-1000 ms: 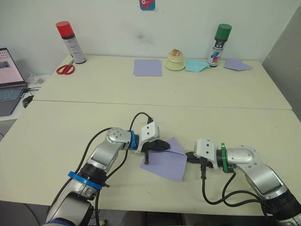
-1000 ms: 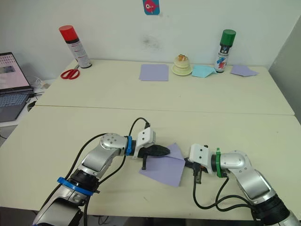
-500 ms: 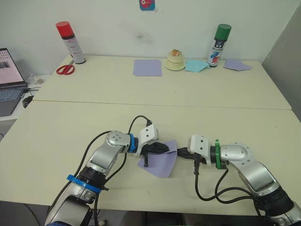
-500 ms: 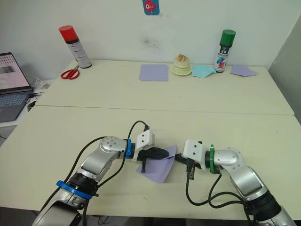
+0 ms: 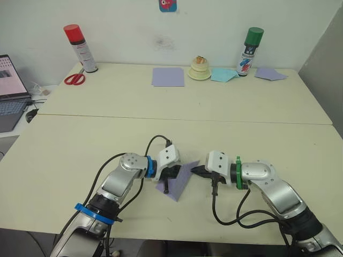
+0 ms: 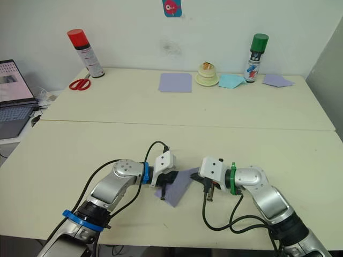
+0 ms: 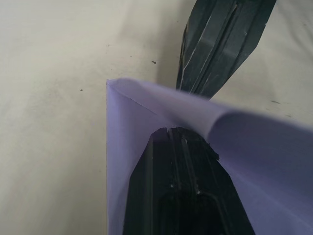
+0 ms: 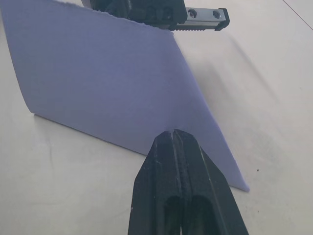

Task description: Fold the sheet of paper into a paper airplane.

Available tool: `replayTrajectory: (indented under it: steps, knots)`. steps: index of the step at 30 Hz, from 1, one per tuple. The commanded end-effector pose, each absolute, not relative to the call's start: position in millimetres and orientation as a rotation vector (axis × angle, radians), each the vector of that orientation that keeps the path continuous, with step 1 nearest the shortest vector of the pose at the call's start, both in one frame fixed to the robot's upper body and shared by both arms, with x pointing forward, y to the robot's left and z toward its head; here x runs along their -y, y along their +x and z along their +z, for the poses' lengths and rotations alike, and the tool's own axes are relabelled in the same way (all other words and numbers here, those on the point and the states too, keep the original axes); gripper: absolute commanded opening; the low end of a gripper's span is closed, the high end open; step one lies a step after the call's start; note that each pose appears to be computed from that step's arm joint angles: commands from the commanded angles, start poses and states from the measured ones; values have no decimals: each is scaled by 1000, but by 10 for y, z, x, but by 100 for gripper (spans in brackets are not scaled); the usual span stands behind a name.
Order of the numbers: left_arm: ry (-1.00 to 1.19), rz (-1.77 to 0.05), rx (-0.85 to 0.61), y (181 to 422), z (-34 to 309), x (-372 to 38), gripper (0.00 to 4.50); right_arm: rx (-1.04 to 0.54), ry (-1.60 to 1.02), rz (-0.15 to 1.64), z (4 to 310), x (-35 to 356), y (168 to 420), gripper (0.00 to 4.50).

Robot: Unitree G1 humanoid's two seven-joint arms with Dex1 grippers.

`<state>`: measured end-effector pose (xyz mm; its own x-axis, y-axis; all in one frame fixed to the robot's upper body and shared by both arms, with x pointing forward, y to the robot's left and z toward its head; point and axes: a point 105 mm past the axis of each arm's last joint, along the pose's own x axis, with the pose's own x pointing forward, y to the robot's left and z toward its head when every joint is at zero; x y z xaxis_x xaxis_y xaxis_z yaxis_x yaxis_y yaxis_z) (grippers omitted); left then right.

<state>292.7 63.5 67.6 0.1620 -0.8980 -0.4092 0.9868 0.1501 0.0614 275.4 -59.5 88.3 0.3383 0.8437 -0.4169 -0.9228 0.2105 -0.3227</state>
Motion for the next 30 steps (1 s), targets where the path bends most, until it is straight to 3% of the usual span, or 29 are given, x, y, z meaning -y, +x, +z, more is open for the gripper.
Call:
replayTrajectory:
  steps: [1, 13, 24, 30]
  knots:
    - [336, -1379, -264, 2912, 761, -596, 3, -112, -599, 1216, 966, 556, 2826, 0]
    - [262, -1255, -233, 3061, 814, -592, 3, -79, -640, 1233, 1010, 476, 3014, 0]
    - [314, -1248, -381, 2924, 478, -876, 3, -98, -653, 1263, 909, 447, 2943, 0]
    - [304, -1230, -415, 2881, 455, -1021, 3, -118, -663, 1240, 819, 421, 2936, 0]
